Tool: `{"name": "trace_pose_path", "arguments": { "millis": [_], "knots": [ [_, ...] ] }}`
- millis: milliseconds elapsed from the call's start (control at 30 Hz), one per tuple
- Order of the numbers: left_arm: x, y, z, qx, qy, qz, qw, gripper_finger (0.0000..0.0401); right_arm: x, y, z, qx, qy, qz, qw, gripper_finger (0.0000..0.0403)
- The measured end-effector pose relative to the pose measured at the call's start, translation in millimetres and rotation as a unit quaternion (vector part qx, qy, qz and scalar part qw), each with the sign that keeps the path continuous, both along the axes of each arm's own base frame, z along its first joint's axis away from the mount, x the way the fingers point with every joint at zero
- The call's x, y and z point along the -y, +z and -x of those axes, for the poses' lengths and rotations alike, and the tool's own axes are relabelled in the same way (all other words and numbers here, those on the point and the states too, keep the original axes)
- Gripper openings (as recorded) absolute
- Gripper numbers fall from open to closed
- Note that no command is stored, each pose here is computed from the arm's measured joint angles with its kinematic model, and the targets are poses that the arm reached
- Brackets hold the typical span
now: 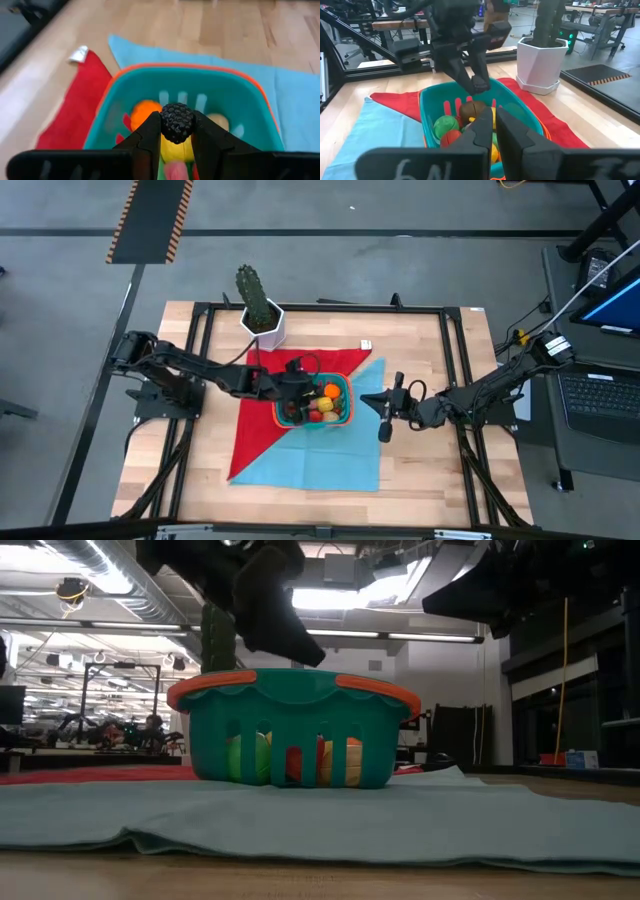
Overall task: Build produce basket
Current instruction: Put the blackberry into the blue basket
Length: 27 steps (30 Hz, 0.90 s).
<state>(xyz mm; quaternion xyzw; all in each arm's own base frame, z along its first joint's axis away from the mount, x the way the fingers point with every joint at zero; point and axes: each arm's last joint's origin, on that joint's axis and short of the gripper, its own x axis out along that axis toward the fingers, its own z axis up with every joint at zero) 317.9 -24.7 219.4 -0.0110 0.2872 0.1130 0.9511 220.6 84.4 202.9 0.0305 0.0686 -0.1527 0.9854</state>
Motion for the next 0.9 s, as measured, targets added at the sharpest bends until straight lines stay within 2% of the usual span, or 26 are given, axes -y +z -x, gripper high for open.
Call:
{"name": "trace_pose_path", "arguments": {
  "millis": [367, 600, 900],
  "knots": [
    [-23, -9, 7, -0.082, -0.030, 0.057, 0.995, 0.0077, 0, -4, 1, -0.021, 0.000, 0.011, 1.000, 0.0026],
    [-33, 9, 7, -0.145, -0.014, 0.062, 0.987, 0.0077, 1, -5, 1, -0.025, 0.000, 0.012, 1.000, 0.0026],
    [-36, -2, 7, -0.182, -0.009, 0.069, 0.981, 0.0081, 1, -5, 1, -0.026, 0.000, 0.012, 1.000, 0.0026]
  ]
}}
